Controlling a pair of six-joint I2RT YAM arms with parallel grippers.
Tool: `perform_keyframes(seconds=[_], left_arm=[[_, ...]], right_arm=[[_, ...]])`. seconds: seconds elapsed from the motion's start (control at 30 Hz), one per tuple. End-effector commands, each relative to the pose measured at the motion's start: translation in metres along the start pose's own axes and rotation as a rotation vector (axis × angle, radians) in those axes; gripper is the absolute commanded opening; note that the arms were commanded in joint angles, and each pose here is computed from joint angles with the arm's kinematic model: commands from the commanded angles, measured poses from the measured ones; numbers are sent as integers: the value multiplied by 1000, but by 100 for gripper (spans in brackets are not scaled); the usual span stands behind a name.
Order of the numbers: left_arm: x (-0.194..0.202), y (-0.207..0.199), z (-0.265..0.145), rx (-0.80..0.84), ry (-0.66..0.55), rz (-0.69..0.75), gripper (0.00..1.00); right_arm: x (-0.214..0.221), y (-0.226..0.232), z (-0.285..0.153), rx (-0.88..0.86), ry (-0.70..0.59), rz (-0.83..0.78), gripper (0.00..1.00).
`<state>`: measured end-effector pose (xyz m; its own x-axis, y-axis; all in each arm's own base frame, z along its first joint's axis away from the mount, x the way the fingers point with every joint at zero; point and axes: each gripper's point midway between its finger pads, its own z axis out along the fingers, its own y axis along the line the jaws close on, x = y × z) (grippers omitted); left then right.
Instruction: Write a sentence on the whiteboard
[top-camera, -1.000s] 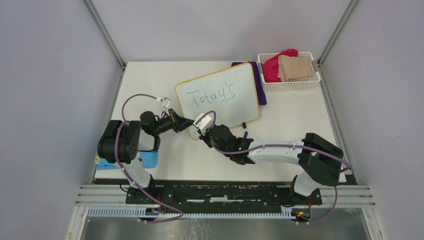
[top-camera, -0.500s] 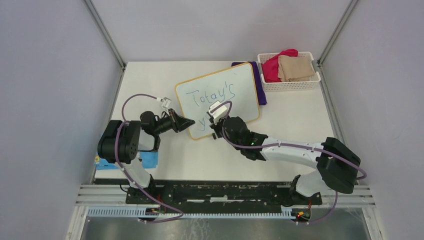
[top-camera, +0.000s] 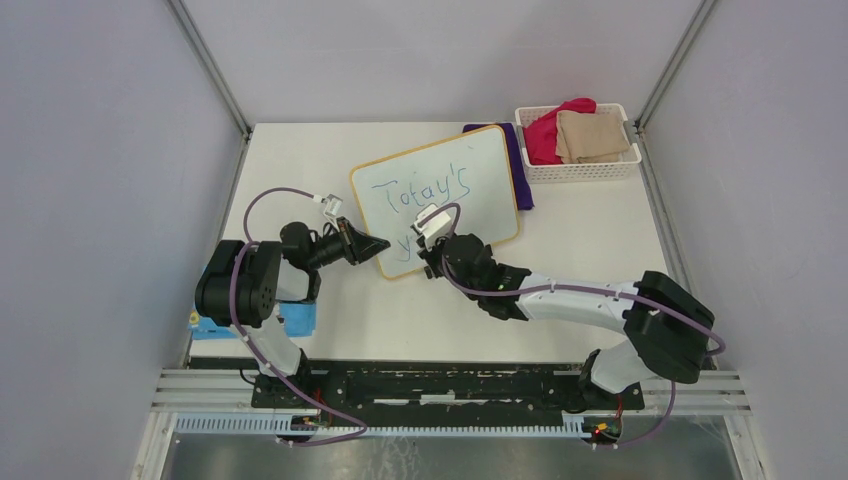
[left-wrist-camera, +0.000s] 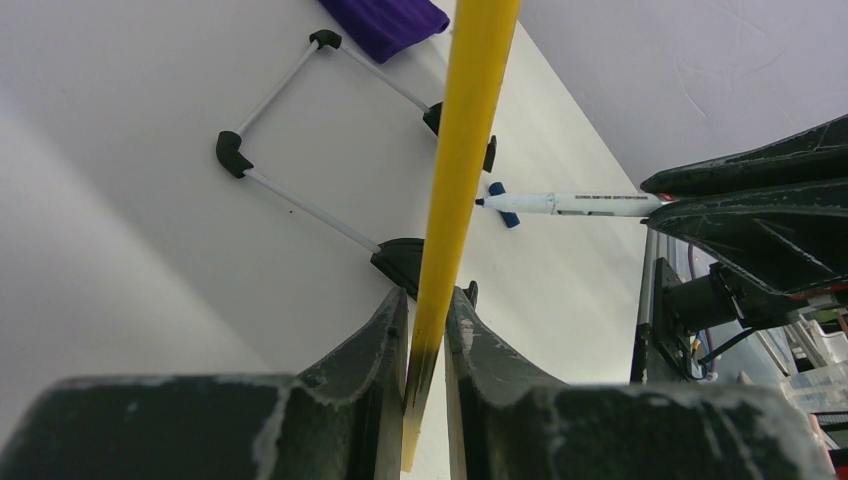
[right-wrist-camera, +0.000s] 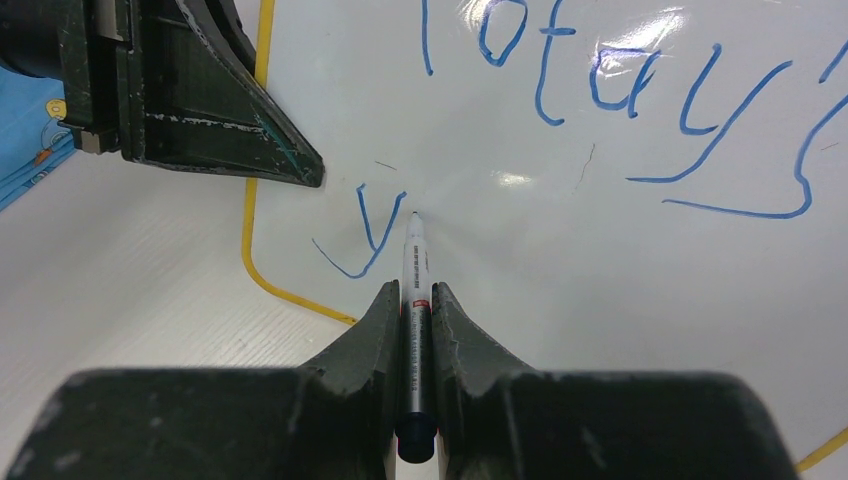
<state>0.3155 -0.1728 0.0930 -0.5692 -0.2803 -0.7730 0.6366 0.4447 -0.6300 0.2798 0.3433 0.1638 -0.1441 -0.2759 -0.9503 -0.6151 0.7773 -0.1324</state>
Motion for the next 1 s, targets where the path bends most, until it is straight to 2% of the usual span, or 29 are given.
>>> perform_keyframes(seconds=[0.0, 0.5, 0.97], left_arm=[[4, 15, 1, -61, 8, 9, 2], [5, 16, 1, -65, 11, 7, 2], [6, 15, 2, -62, 15, 11, 2]], right_arm=[[-21, 4, 8, 3, -50, 36, 0], [12, -1, 1, 22, 20, 22, 0], [5, -20, -3, 74, 4, 31, 0]])
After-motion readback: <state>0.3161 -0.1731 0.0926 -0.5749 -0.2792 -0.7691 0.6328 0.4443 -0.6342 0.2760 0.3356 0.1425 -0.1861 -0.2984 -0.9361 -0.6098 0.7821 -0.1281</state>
